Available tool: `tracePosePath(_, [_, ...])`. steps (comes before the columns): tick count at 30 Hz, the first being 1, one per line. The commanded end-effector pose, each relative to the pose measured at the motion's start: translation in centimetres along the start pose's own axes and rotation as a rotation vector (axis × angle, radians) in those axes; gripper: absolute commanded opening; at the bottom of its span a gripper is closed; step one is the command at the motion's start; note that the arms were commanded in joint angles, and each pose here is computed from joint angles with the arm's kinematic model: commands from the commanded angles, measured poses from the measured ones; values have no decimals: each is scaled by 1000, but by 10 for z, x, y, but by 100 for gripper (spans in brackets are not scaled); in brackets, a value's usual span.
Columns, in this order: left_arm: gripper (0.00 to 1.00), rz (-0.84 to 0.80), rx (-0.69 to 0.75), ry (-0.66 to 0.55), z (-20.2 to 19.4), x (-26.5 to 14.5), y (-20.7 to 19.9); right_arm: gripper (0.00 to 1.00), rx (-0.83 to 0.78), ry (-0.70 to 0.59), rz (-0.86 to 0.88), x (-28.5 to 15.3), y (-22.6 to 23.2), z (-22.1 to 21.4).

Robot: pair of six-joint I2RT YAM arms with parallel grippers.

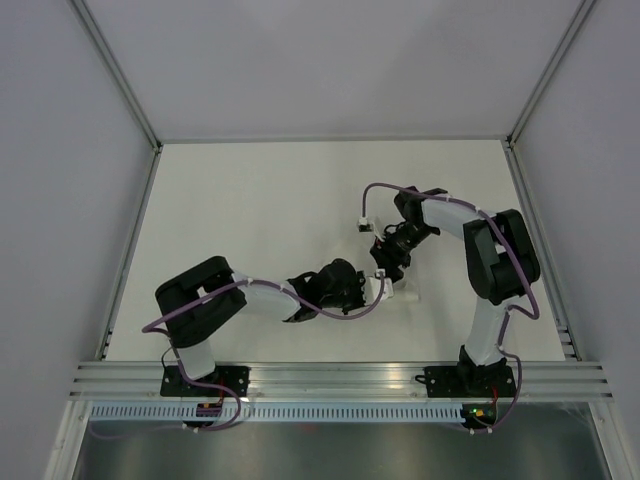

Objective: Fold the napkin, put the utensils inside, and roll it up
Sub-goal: Roll the napkin with the utensil

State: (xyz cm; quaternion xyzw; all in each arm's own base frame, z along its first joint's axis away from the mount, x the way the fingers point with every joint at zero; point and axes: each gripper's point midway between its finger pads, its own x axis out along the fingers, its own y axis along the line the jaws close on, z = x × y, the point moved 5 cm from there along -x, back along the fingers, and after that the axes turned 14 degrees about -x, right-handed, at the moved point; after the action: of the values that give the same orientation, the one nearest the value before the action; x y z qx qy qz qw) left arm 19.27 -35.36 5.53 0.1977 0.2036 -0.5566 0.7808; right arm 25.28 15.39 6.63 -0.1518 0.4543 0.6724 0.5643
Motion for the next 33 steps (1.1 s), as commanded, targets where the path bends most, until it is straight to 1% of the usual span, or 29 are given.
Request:
tracePosePath(1, [2, -176, -193, 243, -60, -5, -28, 70, -57, -87, -270, -37, -36, 22])
tracePosePath(3, [2, -201, -241, 241, -59, -5, -25, 70, -52, -144, -369, -59, -48, 26])
tracePosePath(4, [2, -201, -264, 246, -62, -5, -22, 70, -8, -176, -403, -70, -52, 22])
tracePosePath(6, [2, -261, -329, 253, -60, -4, -24, 70, -35, -247, -458, -90, -53, 27])
tracePosePath(7, [2, -269, -367, 276, -64, -3, -18, 70, -11, -273, -478, -97, -53, 20])
tracePosePath(8, [2, -305, -403, 281, -63, -3, -20, 70, -45, -297, -518, -109, -48, 23])
tracePosePath(10, [2, -333, -447, 316, -68, -3, -19, 70, -60, -297, -545, -111, -42, 15])
tracePosePath(12, [2, -378, -509, 331, -68, 1, -16, 70, -132, -305, -600, -119, -31, 17])
tracePosePath(13, [2, -390, -532, 342, -70, 2, -15, 70, -128, -300, -596, -112, -24, 9])
tracePosePath(15, [2, -425, -598, 375, -74, 6, -11, 71, -194, -306, -624, -116, -11, 10])
tracePosePath(16, [2, -433, -627, 380, -76, 5, -7, 71, -200, -300, -606, -107, -4, 3])
tracePosePath(18, [2, -478, -693, 420, -81, 7, -8, 71, -273, -309, -628, -108, 9, 3])
tracePosePath(19, [2, -483, -711, 415, -79, 11, -2, 72, -304, -301, -632, -100, 20, -1])
tracePosePath(21, [2, -518, -764, 456, -87, 11, -5, 72, -368, -281, -694, -96, 24, -3])
tracePosePath(22, [2, -519, -770, 454, -85, 14, -1, 73, -406, -267, -700, -82, 36, -9])
tracePosePath(24, [2, -532, -798, 488, -89, 14, -2, 75, -458, -229, -775, -77, 36, -11])
tracePosePath(25, [2, -535, -805, 490, -88, 18, 1, 75, -484, -204, -747, -57, 44, -17])
tracePosePath(27, [2, -544, -827, 513, -90, 18, 0, 77, -540, -172, -801, -52, 48, -14])
tracePosePath(28, [2, -542, -837, 517, -91, 20, 2, 77, -564, -156, -770, -37, 54, -16])
tracePosePath(33, [2, -546, -883, 539, -94, 22, 5, 76, -613, -88, -761, -11, 55, -18])
